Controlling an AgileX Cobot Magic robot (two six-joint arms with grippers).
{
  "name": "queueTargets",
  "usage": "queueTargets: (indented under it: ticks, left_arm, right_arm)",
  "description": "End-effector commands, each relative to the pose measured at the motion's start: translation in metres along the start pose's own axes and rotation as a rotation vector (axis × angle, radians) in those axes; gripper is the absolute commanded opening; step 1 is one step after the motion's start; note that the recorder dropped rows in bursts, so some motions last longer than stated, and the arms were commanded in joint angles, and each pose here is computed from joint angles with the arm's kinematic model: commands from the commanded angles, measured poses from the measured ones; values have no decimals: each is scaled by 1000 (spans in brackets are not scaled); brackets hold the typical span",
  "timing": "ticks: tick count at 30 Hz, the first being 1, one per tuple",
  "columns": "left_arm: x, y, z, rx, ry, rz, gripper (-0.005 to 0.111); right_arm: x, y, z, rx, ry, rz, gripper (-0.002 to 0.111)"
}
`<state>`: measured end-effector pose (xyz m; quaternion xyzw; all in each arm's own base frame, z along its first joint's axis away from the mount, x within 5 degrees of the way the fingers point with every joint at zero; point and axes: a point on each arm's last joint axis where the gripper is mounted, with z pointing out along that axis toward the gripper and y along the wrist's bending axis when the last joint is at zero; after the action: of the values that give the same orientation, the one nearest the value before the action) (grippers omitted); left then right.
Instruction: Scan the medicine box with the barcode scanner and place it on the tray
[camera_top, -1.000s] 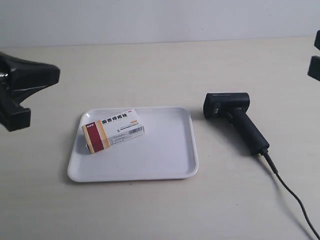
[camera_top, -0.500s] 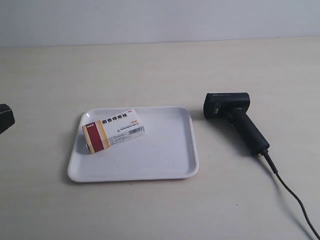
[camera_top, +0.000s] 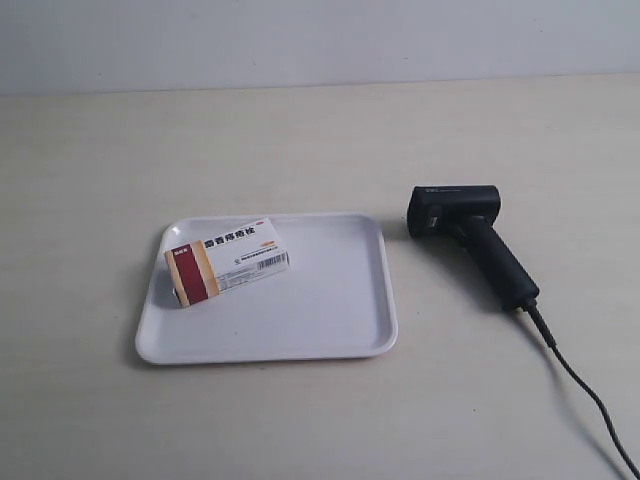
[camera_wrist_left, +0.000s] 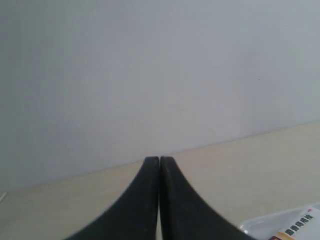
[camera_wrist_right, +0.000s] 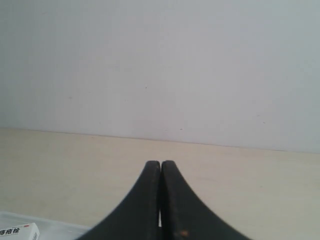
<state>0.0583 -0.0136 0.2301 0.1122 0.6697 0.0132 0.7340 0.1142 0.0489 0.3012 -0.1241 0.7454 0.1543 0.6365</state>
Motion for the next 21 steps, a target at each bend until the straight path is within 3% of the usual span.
queueTargets:
  ticks: [1, 5, 8, 11, 17, 21]
  left_arm:
    - [7, 0, -4, -47, -24, -25, 3]
    - [14, 3, -4, -84, -26, -26, 3]
    - [13, 9, -5, -148, -48, -145, 3]
    - [15, 11, -5, -170, -36, -136, 3]
    - [31, 15, -8, -238, 141, -171, 3]
    - [37, 12, -8, -201, 213, -129, 3]
  right_arm:
    - [1, 0, -1, 2, -5, 3, 0]
    - [1, 0, -1, 2, -5, 3, 0]
    - [1, 0, -1, 2, -5, 3, 0]
    - [1, 0, -1, 2, -5, 3, 0]
    - [1, 0, -1, 2, -5, 3, 0]
    - [1, 0, -1, 2, -5, 3, 0]
